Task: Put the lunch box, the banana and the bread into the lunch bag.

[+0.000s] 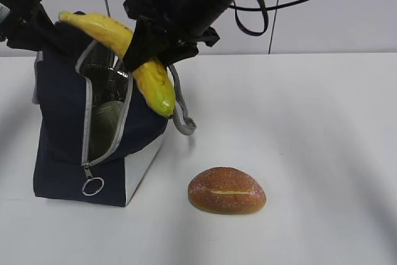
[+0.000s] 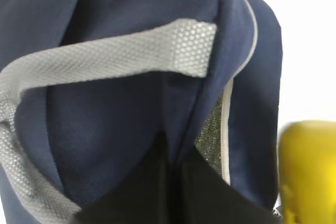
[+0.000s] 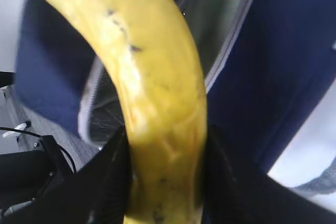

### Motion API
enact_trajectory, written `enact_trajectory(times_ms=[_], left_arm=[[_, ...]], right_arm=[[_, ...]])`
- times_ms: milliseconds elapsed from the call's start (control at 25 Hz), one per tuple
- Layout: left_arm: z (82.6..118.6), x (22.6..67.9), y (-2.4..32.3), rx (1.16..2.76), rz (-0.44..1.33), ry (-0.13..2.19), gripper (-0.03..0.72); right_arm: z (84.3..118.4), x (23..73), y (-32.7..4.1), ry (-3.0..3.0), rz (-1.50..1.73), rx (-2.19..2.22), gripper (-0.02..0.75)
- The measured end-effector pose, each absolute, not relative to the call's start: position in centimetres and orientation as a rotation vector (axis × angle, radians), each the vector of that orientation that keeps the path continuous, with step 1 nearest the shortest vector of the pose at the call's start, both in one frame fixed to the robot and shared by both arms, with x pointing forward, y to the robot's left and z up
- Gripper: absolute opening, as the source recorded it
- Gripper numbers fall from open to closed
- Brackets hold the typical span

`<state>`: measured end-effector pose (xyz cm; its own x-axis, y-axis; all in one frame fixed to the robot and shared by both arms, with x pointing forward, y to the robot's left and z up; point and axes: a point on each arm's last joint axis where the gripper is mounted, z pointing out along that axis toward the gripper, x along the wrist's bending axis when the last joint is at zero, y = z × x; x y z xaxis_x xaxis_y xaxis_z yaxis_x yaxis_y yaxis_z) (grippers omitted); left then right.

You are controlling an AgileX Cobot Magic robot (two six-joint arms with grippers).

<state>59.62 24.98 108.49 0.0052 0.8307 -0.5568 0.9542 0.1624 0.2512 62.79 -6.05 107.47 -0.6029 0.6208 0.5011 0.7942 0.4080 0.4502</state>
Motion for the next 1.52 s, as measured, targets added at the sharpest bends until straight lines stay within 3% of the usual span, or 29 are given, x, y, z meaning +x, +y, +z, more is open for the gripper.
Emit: enact_trajectory(times_ms=[200,560,840,1200,1440,1520], left_arm=[[108.5,59.6,25.0,1.688,-0.267,1.845,-0.003],[108.6,59.7,24.9,1.681,-0.268,1.834,-0.003],[108.6,59.7,24.9,1.680,-0.270,1.834,-0.003],[108.6,59.6,24.9,1.690,-0.274,1.832,-0.003],[108.5,59.6,24.9,1.696,-0.269,1.830,-0.003],[108.5,59.6,24.9,1.698,-0.269,1.829,-0.003]], right_arm=[[104.7,63.8,-6.1,-2.428,-0.852,-1.364,0.291],[104.0,64.6,-6.7,-2.439,-0.791,-1.579,0.291],[101.4,65.5,-5.8,-2.370,-0.720,-1.640,0.310],[103.8,66.5,-3.0,-2.243,-0.936,-1.568,0.320],[103.0,66.9,-2.5,-2.243,-0.940,-1.516,0.543],[103.1,66.8,-2.5,-2.253,-0.936,-1.493,0.575]])
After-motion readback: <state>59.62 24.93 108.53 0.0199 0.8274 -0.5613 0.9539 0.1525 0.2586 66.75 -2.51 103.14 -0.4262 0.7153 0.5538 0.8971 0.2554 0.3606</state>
